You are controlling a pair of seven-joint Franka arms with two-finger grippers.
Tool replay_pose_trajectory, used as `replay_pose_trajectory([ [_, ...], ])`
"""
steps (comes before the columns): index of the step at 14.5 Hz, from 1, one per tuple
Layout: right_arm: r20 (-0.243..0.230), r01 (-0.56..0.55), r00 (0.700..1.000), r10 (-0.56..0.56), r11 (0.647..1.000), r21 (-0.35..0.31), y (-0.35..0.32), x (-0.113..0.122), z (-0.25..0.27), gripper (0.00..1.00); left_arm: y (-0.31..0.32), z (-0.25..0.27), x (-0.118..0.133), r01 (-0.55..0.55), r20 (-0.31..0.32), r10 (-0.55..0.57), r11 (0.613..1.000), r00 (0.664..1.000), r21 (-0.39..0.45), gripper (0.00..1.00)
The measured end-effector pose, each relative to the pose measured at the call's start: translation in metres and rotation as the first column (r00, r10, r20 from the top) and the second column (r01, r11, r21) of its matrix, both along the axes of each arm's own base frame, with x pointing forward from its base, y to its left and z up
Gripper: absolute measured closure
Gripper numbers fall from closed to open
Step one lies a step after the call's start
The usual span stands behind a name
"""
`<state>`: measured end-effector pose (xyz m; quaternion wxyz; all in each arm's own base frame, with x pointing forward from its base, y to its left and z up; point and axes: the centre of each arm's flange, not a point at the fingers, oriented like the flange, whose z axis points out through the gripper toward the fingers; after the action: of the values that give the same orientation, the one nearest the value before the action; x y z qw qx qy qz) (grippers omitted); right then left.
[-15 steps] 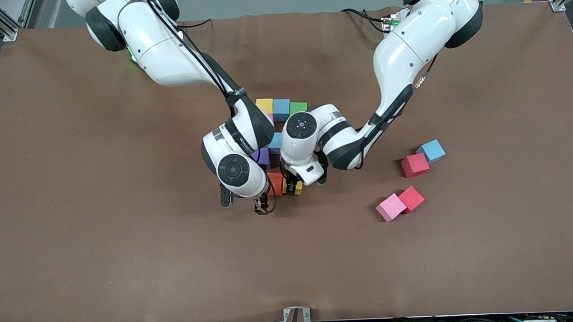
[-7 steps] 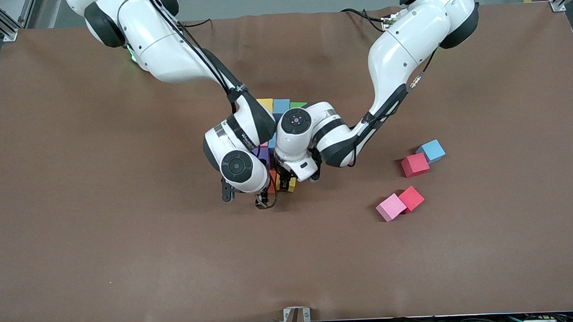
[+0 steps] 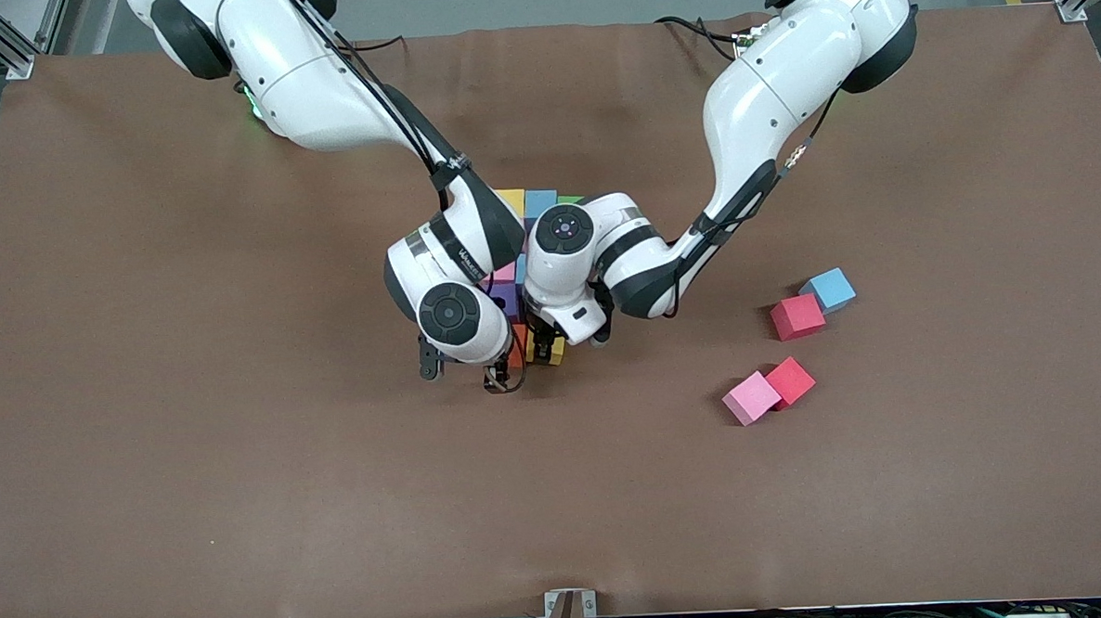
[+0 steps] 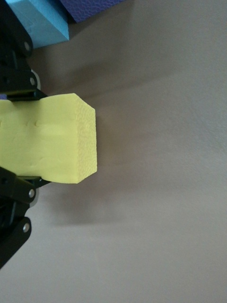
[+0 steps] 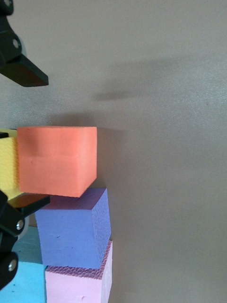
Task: Arrange 11 blocks into digit 3
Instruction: 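Lower the orange cube into the cluster and open the right gripper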
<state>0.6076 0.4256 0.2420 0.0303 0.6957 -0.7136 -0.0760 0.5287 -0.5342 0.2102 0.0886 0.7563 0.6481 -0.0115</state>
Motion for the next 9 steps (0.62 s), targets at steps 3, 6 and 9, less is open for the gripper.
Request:
replay_pose_trajectory([
  [3, 0.003, -0.009, 1.0, 0.009, 1.0, -0.009, -0.002, 0.0, 0.0, 0.0, -0.003, -0.002, -0.003, -0.002, -0.011, 0.002, 1.0, 1.0, -0.005, 0.44],
  [6, 0.025, -0.049, 0.998, 0.05, 0.998, -0.031, -0.008, 0.004, 0.002, 0.0, -0.006, -0.004, -0.007, -0.001, -0.021, 0.001, 1.0, 1.0, -0.008, 0.44],
  [9, 0.035, -0.106, 0.994, 0.106, 0.994, -0.024, -0.028, 0.017, 0.017, 0.0, -0.008, -0.005, -0.009, 0.002, -0.02, -0.002, 1.0, 1.0, -0.005, 0.44],
])
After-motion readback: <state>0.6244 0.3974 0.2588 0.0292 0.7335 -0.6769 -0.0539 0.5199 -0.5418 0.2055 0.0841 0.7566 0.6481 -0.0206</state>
